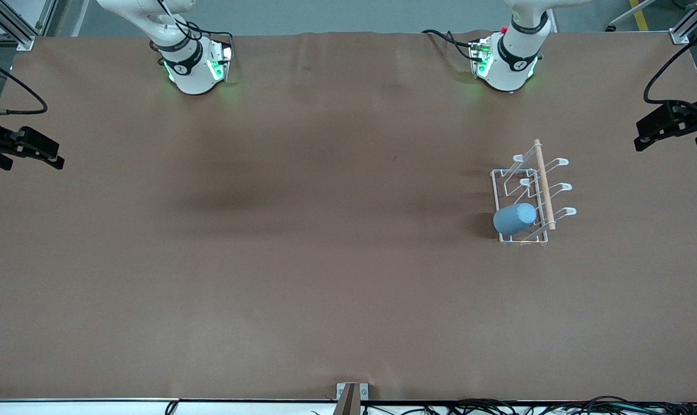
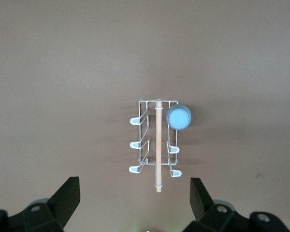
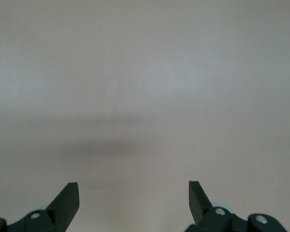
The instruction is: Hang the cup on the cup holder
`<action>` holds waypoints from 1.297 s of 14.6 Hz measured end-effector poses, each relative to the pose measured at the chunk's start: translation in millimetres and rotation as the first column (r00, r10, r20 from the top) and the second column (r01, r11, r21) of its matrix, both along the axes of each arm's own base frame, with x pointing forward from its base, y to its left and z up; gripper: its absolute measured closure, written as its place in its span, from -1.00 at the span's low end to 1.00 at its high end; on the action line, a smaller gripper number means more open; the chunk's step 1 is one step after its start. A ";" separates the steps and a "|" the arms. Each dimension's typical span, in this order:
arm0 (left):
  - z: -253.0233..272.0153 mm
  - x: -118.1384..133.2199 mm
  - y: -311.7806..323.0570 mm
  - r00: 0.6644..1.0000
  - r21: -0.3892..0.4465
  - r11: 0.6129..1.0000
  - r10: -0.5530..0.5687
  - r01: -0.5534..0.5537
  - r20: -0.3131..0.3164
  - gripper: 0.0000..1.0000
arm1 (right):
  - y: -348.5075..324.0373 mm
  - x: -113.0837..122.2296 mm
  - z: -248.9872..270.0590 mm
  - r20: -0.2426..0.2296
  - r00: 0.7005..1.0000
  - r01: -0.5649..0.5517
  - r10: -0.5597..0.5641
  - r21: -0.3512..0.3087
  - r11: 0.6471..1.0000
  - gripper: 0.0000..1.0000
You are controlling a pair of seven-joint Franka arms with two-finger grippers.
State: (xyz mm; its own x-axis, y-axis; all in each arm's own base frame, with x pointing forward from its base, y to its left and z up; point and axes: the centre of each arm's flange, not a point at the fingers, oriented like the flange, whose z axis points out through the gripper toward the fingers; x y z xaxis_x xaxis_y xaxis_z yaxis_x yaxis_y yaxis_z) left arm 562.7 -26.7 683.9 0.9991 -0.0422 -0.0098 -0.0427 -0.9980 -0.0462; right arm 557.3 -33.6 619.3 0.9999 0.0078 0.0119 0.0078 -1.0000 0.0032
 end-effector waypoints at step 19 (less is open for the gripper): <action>-27.9 -68.7 -29.9 0.998 -0.004 0.998 -0.056 0.056 0.007 -1.00 | -1.0 -0.1 -0.9 -0.002 1.000 0.003 -0.003 0.000 1.000 -1.00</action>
